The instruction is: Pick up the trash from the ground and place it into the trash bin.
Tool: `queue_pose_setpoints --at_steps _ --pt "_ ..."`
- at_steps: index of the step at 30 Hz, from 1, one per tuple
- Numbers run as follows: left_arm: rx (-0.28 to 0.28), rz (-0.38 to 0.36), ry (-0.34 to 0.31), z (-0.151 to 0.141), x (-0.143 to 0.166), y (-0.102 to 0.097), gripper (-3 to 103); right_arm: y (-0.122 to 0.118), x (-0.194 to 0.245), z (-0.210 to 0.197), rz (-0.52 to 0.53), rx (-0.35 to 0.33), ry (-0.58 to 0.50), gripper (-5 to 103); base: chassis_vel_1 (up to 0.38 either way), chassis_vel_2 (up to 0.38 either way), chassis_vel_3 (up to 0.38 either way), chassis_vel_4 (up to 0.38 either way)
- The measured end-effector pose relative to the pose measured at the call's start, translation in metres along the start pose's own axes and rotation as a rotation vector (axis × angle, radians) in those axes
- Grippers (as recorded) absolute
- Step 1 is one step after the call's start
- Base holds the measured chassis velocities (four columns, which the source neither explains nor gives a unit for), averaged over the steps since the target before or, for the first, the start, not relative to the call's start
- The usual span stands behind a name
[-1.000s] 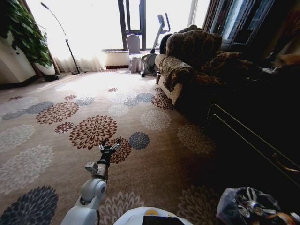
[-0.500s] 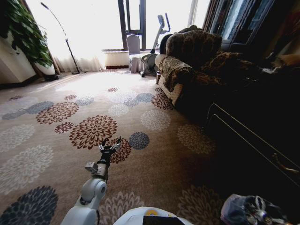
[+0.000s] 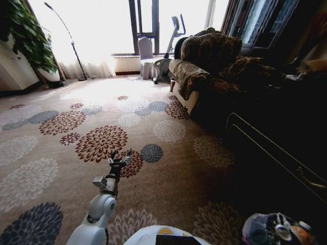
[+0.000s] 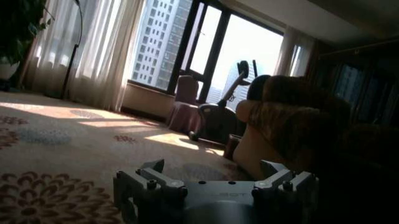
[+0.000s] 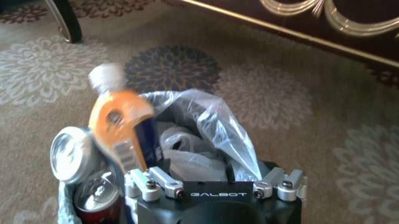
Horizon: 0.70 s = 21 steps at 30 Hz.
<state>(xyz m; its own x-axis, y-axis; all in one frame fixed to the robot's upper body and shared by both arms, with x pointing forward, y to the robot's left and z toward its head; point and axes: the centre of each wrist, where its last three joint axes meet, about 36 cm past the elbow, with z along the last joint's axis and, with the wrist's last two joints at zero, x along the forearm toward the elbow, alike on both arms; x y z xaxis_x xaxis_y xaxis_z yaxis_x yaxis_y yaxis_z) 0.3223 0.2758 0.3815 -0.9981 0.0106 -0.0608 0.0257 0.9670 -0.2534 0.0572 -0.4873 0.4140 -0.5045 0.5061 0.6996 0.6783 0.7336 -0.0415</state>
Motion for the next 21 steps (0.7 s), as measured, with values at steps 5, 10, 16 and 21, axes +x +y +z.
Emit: queue_pose_setpoints --at_steps 5,10,16,21 --pt "0.000 0.000 0.000 0.000 0.000 0.000 100 0.016 0.006 0.008 0.126 0.018 -0.050 99 0.000 0.000 0.000 0.000" --pt "0.000 0.000 0.000 0.000 0.000 0.000 100 0.015 -0.002 0.018 0.274 0.051 -0.128 100 0.000 0.000 0.000 0.000" --pt "0.000 0.000 0.000 0.000 0.000 0.000 100 0.014 0.000 0.015 0.260 -0.016 -0.117 100 0.000 0.000 0.000 0.000" --pt "0.000 0.000 0.000 0.000 0.000 0.000 100 0.044 0.013 0.010 0.121 -0.102 -0.240 100 0.000 0.000 0.000 0.000"
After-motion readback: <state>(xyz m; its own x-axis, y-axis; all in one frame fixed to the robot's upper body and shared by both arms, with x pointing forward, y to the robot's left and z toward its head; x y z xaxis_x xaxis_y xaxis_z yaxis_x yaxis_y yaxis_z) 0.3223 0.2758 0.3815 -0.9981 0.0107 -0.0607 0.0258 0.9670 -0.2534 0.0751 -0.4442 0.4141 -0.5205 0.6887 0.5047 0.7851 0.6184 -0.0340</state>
